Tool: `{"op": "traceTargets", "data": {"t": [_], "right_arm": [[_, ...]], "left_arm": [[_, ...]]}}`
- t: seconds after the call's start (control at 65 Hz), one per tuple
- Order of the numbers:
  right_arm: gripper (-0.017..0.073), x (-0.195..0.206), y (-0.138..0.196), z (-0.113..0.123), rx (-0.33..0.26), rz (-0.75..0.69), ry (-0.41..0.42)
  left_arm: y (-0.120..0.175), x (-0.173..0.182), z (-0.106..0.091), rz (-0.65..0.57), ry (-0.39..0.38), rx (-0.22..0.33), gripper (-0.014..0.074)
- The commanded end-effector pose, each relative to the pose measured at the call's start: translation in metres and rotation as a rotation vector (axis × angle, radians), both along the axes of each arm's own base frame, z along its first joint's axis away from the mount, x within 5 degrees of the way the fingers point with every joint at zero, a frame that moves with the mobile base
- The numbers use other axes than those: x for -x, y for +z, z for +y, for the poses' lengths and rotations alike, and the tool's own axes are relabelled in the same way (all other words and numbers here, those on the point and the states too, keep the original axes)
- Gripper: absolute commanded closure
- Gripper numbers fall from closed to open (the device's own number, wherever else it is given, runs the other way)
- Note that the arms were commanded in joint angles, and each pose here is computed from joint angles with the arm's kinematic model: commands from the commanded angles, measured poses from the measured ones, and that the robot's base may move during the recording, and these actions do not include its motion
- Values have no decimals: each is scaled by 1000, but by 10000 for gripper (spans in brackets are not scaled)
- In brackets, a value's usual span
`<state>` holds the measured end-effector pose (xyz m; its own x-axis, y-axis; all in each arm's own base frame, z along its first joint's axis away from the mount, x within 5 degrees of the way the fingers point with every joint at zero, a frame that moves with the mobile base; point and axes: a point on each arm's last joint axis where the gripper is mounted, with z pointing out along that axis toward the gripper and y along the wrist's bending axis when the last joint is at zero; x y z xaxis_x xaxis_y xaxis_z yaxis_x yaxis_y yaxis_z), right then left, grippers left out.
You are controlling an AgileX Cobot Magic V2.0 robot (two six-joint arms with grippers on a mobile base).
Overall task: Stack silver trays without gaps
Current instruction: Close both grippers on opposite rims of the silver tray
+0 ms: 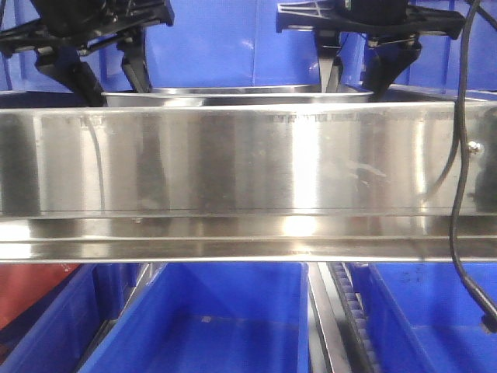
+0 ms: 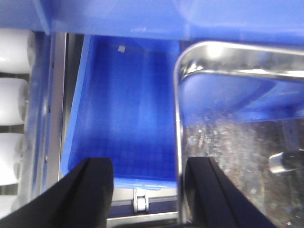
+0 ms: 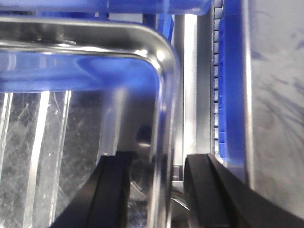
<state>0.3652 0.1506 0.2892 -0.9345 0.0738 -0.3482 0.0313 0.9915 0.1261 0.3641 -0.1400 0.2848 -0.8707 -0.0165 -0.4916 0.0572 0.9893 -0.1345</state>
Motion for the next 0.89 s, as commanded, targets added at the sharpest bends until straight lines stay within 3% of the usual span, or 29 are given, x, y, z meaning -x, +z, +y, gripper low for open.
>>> {"op": "traceTargets", "data": {"t": [0.0, 0.446, 0.6, 0.877], "right_arm": [[368, -2, 2, 1, -5, -21, 2], [368, -3, -3, 1, 0, 7, -15], [368, -2, -4, 1, 2, 11, -15], [371, 0, -4, 0, 10, 37, -25]], "left_arm": [[-3, -1, -4, 10, -1, 6, 330], [-4, 0, -3, 26, 0, 1, 330], [-5, 3, -10, 32, -49, -11, 330], [-11, 2, -13, 55, -48, -8, 330]]}}
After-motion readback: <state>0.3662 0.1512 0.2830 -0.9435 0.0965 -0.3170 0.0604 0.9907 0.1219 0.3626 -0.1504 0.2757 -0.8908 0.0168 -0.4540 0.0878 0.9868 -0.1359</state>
